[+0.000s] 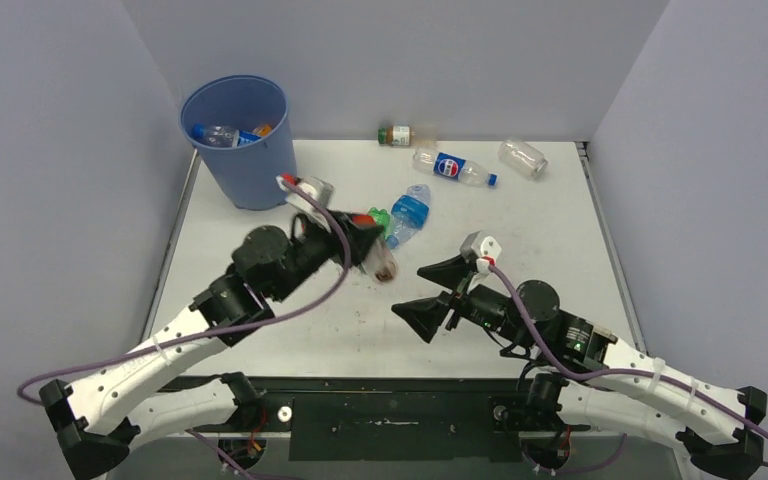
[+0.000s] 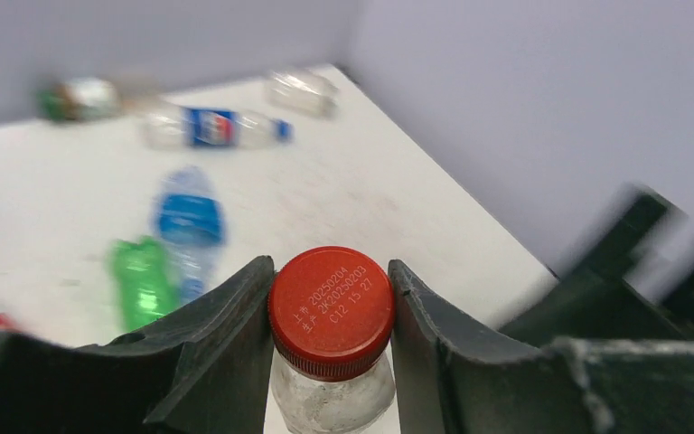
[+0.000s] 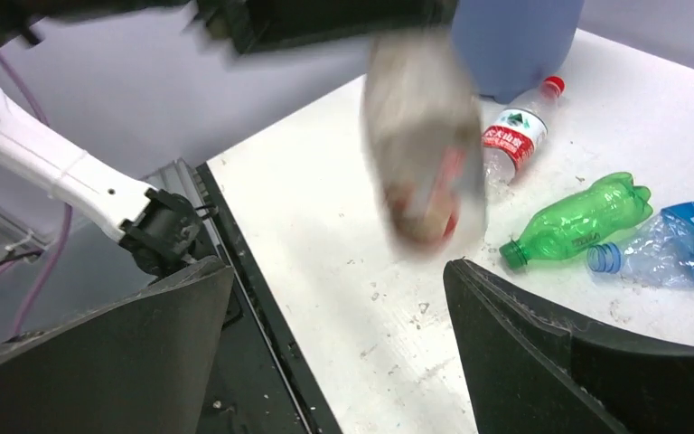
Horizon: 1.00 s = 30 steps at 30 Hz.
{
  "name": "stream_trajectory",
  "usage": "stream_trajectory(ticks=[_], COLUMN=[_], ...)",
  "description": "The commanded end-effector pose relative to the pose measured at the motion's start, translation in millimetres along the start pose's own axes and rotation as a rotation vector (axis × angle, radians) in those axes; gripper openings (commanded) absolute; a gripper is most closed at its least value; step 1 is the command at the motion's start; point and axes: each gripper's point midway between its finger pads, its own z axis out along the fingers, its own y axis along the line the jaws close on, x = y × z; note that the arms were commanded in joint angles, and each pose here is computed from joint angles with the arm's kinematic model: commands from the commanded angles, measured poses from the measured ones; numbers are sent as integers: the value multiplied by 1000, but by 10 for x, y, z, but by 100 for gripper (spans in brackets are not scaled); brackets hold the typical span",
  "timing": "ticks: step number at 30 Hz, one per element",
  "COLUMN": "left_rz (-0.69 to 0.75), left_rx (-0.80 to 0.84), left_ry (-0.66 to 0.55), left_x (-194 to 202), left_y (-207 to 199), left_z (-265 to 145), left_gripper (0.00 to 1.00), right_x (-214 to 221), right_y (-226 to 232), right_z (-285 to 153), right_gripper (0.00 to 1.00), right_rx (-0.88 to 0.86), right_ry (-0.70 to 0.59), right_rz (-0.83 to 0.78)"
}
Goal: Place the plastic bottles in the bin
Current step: Pick up the plastic bottle at the center of the board, then place the plastic bottle in the trash bin.
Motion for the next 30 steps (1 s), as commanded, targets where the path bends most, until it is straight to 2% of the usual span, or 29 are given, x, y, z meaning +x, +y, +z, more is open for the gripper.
stream_trajectory(ticks=[1,4,8,14,18,22,29,30], left_rz=[35,24,80,152,179,246,344,354], left_rx=[-309,-443,-612,-796,-822,-815,-929,-937], left_ry=[-316,-473,-662,-817,-915,-877,-759,-747], left_x=[-1305,-1973,-2581,-2967,-3141,-3152,-3068,-3042], left_y=[872,1291,1693,2353,2723,3025,3613,3671], left_z=[-328,-585,-830,-842,-782,-460,-62,-23], left_gripper=[0,0,0,0,0,0,0,2], right_x=[-414,-447,-331,23,350,547,528,533], right_y=[68,-68,-251,-524,-633,-675,-834,-853], right_z=[-181,-252,-281,-243,-208,-220,-375,-387], right_gripper=[90,90,90,90,90,90,90,90], right_rx=[-4,65,144,270,314,319,385,395], right_ry=[-105,-154,-209,-202,-147,-122,-179,-175], right_rz=[39,53,104,194,221,215,175,166])
